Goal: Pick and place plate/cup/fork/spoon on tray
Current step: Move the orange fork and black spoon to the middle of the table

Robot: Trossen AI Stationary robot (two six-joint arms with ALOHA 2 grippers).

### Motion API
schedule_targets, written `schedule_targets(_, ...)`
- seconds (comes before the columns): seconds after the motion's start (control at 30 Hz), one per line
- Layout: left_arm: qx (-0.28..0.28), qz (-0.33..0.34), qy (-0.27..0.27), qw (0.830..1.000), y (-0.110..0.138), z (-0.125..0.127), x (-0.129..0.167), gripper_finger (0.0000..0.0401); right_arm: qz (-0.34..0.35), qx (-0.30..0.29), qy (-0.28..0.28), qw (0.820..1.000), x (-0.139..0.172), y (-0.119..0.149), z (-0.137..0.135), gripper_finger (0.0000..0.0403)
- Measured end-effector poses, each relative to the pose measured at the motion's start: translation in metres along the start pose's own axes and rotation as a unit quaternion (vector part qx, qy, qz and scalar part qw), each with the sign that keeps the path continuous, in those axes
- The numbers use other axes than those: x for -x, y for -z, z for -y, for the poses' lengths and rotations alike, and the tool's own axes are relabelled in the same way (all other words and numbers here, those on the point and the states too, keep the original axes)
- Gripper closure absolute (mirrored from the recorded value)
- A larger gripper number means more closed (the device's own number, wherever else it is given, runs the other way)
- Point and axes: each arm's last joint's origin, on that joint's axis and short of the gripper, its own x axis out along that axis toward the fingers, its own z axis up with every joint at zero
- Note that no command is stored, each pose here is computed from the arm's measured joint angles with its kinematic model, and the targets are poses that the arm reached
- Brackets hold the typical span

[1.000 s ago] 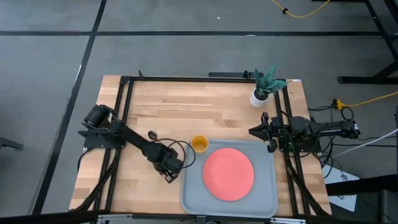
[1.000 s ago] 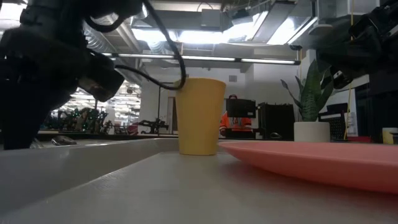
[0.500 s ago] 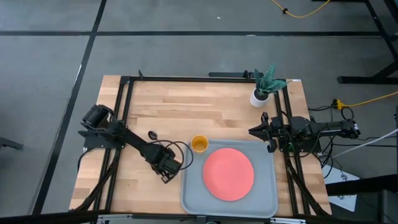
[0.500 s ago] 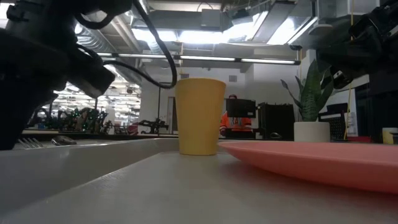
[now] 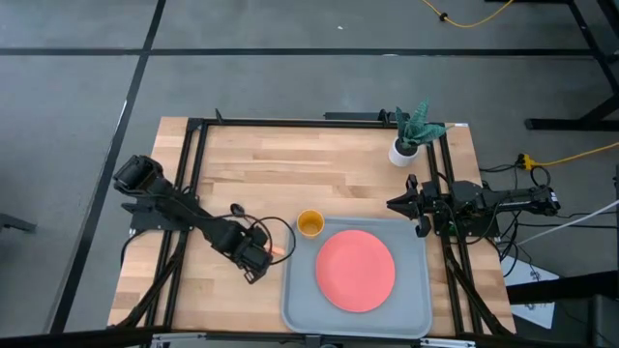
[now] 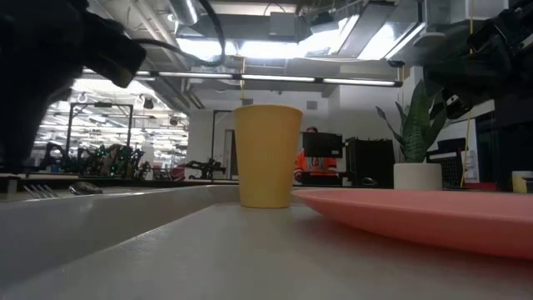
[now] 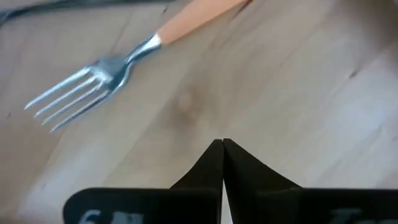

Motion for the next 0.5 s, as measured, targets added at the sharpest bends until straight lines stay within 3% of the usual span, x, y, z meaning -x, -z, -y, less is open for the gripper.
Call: schedule_targets(0.5, 0.002, 0.013, -0.034, 0.999, 0.0042, -0.0045, 0.0006, 0.0401, -0.001, 0.0, -0.001, 1.0, 0.0, 0.0001, 0.0, 0.0347)
